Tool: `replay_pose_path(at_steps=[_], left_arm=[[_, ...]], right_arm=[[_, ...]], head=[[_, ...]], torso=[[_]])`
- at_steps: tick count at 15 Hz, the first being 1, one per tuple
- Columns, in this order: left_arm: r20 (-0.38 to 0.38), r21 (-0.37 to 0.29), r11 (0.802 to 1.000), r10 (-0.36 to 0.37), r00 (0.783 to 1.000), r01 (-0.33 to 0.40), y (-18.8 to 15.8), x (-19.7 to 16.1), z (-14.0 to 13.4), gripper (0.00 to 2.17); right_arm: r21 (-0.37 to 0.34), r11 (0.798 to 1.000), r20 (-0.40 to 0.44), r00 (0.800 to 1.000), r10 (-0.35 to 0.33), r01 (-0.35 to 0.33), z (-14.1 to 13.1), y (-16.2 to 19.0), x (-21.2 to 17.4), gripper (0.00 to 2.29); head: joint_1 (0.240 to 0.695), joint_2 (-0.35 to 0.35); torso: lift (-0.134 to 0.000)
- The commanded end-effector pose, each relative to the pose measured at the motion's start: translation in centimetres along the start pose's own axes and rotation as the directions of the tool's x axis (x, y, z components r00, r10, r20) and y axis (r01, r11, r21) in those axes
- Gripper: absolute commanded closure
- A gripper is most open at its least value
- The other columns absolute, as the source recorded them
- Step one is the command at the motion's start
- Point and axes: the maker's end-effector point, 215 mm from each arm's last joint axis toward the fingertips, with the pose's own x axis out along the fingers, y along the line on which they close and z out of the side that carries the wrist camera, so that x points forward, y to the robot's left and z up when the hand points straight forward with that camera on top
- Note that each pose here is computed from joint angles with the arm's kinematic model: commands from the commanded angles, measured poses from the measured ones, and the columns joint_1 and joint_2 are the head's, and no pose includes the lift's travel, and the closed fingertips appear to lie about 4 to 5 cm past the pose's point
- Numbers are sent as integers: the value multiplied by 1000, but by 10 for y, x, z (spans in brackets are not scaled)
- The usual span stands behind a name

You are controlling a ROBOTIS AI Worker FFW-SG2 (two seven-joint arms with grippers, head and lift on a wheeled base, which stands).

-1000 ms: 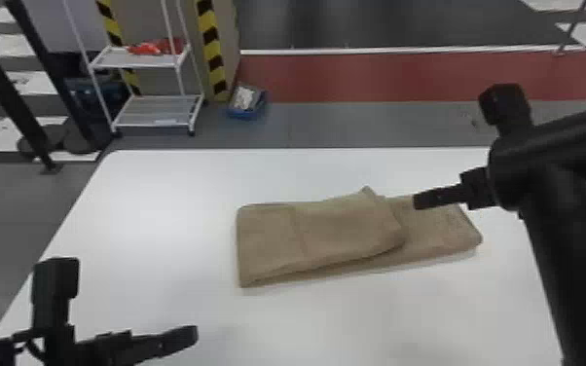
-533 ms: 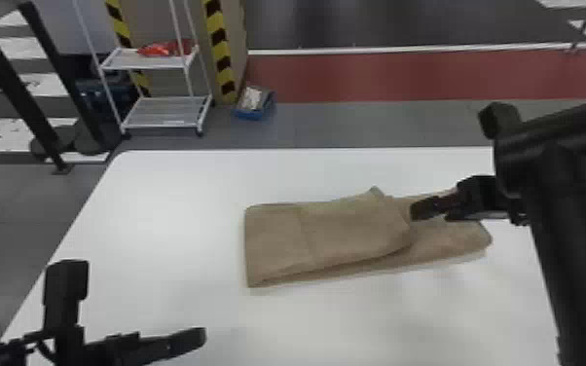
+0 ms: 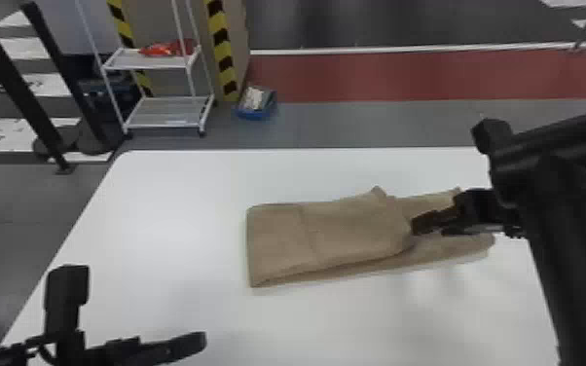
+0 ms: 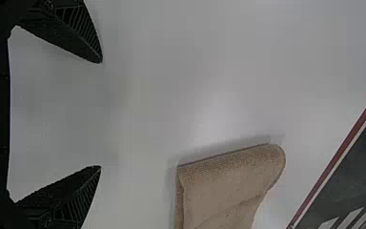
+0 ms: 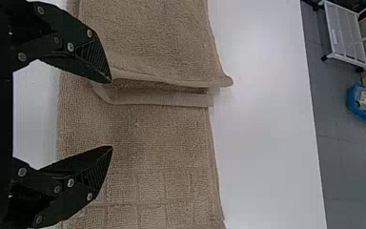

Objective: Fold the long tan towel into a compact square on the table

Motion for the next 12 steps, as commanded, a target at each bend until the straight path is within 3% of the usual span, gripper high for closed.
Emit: replay_pose_path(at_steps=[1,5,9,12], left_arm=[[7,3,1000,0,1000,0,0,0,2,87],[11,6,1000,0,1000,0,0,0,3,87],[7,8,1000,-4,1000,4,-2,2,2,87],[8,8,1000,-2,1000,2,-2,1,2,87]], right_arm=[[18,999,4,999,32,-32,0,5,1,468],[44,998,52,998,46,-48,17,3,-9,464],[90,995,16,999,38,-39,3,-7,5,464],[141,984,62,993,101,-109,15,-6,1,461]], head=[[695,93],[695,99],[695,87],[695,83]], torso=[[-125],[-125],[-125],[-125]])
